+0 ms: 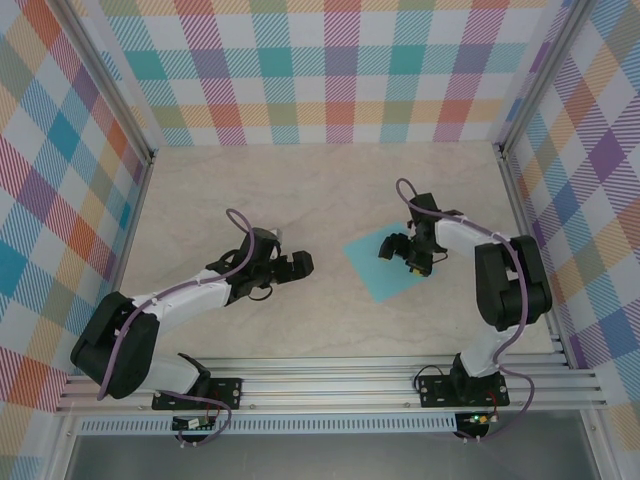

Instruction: Fold a paper plane with a square sheet of paper (pick it up from the middle)

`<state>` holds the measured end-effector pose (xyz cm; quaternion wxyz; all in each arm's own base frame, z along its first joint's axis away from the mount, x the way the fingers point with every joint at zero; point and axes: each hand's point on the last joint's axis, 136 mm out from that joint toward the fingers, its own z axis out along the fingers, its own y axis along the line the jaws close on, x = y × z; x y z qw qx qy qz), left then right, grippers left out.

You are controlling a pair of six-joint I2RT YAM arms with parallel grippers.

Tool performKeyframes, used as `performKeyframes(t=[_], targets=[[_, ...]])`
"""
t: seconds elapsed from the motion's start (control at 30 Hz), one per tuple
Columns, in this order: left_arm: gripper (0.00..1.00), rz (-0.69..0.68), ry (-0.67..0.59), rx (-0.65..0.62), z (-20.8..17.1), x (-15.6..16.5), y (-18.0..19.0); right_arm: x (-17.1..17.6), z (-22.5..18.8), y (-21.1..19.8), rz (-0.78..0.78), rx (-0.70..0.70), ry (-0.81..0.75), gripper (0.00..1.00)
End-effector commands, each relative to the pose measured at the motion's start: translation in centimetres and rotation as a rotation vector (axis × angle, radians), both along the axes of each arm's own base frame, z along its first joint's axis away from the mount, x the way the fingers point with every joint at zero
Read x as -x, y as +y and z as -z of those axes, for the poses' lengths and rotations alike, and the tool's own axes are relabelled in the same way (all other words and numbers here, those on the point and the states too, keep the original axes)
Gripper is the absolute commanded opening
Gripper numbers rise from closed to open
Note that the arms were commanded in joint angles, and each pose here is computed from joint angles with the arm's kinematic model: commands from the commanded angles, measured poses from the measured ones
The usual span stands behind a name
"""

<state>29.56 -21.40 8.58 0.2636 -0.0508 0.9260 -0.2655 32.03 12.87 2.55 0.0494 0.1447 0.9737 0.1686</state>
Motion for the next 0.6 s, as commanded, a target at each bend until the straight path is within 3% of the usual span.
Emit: performKeyframes(t=[0.0,0.27,0.43,0.57], targets=[[1.00,-0.004,-0.047,0.026,-1.4,-1.0,-1.0,3.1,1.3,1.2,0.038,-0.067,0.096,0.85],[1.00,-0.010,-0.029,0.023,-0.8,-1.1,-1.1,5.3,-0.1,4.1,0.014,-0.070,0.078,0.84],[1.00,-0.005,-0.039,0.020,-1.0,-1.1,-1.1,3.7,-3.6,3.4,-0.142,0.098,-0.062,0.86],[1.00,-0.013,-0.066,0.025,-1.4,-1.4,-1.0,2.3,-4.3,2.2,-0.311,0.240,-0.087,0.91]])
